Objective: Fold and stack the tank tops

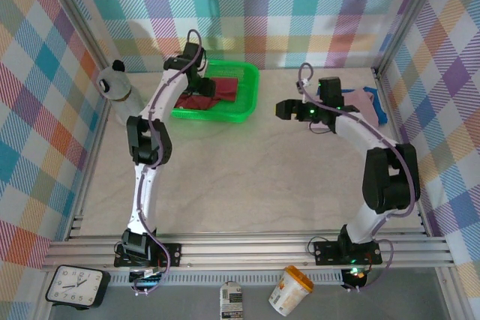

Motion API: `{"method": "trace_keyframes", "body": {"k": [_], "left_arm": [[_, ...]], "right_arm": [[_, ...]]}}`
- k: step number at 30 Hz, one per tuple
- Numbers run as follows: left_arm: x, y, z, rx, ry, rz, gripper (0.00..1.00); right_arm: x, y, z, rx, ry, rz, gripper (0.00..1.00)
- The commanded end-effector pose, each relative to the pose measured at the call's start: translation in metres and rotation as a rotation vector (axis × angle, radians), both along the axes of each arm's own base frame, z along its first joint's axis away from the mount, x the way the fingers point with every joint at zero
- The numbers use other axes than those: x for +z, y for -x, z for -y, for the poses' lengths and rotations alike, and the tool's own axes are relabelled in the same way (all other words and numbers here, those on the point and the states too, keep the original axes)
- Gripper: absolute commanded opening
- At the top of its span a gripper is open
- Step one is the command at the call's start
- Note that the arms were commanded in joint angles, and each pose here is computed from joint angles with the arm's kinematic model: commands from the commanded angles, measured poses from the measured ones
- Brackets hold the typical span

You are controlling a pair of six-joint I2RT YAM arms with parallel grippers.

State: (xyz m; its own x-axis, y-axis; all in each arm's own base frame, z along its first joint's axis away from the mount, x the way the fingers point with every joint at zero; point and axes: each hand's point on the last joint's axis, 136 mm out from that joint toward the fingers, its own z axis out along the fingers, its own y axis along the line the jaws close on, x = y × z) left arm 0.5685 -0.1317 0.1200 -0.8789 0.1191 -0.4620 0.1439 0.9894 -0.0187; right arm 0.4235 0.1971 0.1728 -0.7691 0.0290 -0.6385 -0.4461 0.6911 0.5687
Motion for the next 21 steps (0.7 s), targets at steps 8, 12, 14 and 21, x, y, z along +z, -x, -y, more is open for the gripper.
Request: {"method": "trace_keyframes", "body": {"k": [8, 12, 14, 21], "left_arm": [[-0.052, -0.032, -0.037, 0.043, -0.038, -0.021, 0.69], [-0.061, -0.041, -0.03, 0.039, 0.01, -0.003, 0.59], [-0.058, -0.046, -0.031, 0.054, 0.017, 0.018, 0.38], [0.012, -0.047, -0.042, 0.076, 0.001, 0.127, 0.0]], "right_arm": [[-0.029, -0.004, -0.075, 0.13, -0.049, -0.071, 0.83], [-0.038, -0.005, -0.096, 0.166, -0.058, -0.086, 0.8], [-0.041, -0.008, -0.107, 0.178, -0.073, -0.086, 0.78], [-0.048, -0.017, -0.135, 0.212, -0.092, -0.088, 0.72]]}}
